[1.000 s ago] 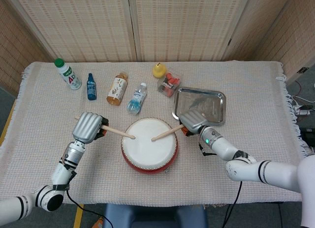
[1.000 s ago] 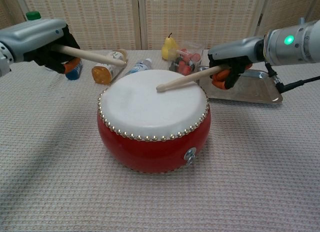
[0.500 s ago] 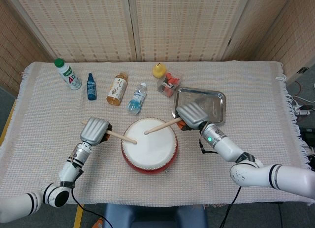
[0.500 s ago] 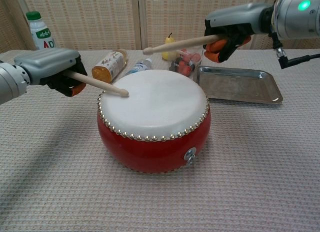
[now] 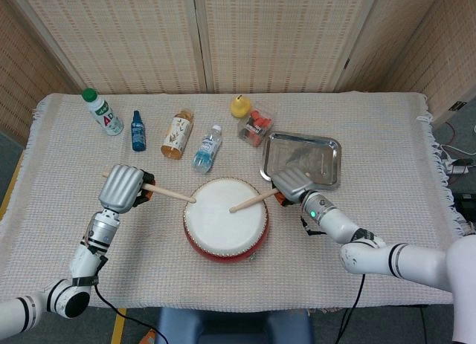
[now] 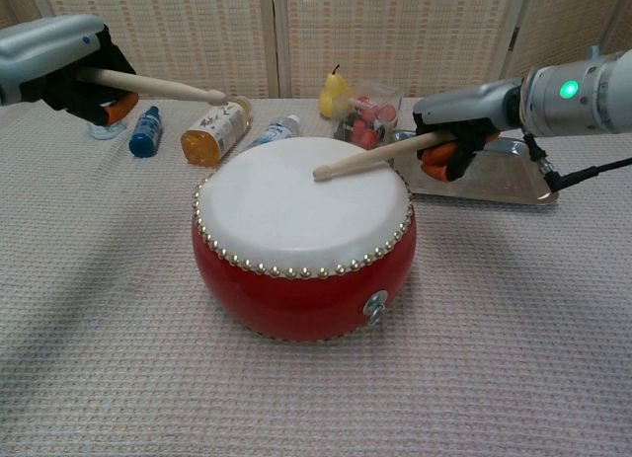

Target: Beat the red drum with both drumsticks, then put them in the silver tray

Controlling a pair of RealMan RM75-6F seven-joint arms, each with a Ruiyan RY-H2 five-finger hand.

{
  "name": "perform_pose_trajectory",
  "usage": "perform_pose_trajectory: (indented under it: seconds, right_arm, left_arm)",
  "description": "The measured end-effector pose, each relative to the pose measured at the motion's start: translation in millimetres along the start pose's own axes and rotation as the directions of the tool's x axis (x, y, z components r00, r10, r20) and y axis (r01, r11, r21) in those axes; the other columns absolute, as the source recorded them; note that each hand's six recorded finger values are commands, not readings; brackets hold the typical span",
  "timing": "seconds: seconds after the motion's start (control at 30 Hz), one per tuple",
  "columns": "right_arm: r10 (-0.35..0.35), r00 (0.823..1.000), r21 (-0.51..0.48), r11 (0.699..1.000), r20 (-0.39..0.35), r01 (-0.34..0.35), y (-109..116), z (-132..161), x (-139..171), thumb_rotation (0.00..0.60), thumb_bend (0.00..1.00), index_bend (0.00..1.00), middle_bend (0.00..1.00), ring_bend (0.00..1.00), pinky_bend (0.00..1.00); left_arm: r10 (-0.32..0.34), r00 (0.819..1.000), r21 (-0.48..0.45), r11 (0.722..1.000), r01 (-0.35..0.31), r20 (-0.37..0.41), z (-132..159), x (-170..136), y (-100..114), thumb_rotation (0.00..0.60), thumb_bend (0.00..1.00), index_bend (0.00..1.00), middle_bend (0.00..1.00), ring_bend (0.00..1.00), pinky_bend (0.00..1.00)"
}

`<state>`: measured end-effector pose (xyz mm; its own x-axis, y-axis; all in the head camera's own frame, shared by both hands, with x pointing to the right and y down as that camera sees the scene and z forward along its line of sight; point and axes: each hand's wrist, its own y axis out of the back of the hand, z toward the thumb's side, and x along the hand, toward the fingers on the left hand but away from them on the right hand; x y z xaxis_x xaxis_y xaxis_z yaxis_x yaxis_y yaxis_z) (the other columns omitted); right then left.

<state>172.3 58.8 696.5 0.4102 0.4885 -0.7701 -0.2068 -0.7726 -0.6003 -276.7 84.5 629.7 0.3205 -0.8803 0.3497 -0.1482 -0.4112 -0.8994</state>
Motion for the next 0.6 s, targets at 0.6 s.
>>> perform_pose_trajectory:
  seconds: [0.6]
  right_arm:
    - [-0.099,0.98,-0.296,0.944,0.174,0.148,26,-81,24,0.6,1.0,1.0,0.97,1.0,1.0]
  left_arm:
    - [0.003,1.0,-0.018,1.0,-0.003,-0.023,-18,-14,4,0.6,0.98,0.98,1.0,1.0,1.0]
